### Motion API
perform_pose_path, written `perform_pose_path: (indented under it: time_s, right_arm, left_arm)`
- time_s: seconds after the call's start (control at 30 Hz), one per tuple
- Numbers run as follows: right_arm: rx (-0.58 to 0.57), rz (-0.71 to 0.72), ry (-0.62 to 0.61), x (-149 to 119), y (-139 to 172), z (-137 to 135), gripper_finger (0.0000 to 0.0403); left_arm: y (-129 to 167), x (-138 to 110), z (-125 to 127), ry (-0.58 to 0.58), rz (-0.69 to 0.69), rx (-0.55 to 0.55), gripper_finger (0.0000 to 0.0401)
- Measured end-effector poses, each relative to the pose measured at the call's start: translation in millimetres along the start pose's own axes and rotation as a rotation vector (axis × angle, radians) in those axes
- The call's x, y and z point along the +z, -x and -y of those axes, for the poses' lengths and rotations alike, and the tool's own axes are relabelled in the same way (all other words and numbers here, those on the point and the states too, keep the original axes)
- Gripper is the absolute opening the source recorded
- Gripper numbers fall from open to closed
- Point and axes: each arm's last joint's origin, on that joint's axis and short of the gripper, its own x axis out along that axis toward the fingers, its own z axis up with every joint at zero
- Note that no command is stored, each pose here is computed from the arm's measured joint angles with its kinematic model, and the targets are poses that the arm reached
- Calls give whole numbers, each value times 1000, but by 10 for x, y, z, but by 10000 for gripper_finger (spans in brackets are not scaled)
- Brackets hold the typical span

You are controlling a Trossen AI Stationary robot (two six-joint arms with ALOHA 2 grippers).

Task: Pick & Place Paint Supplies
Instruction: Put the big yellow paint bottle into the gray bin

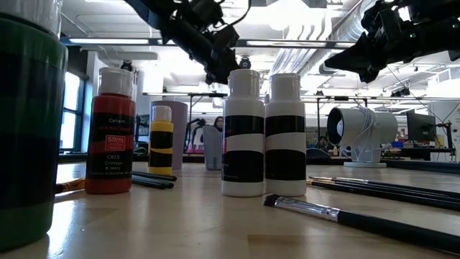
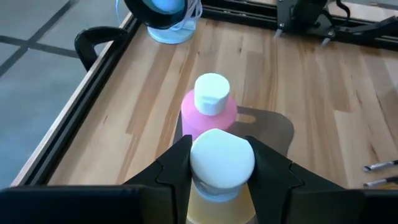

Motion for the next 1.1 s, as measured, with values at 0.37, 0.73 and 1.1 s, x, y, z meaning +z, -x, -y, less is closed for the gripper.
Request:
perform_pose_path:
  time_s: [0.37, 0.73, 1.1]
  right_arm:
    - [-1, 0, 0, 0, 0, 1, 5]
    - [-1, -1, 0, -1, 0, 0, 5]
    - [-1, -1, 0, -1, 0, 1, 5]
  left_arm:
    - [-190, -103, -35, 6, -30, 18, 120]
    - [-223, -94, -45, 2, -6, 30, 120]
    - [-222, -92, -45, 8, -5, 30, 120]
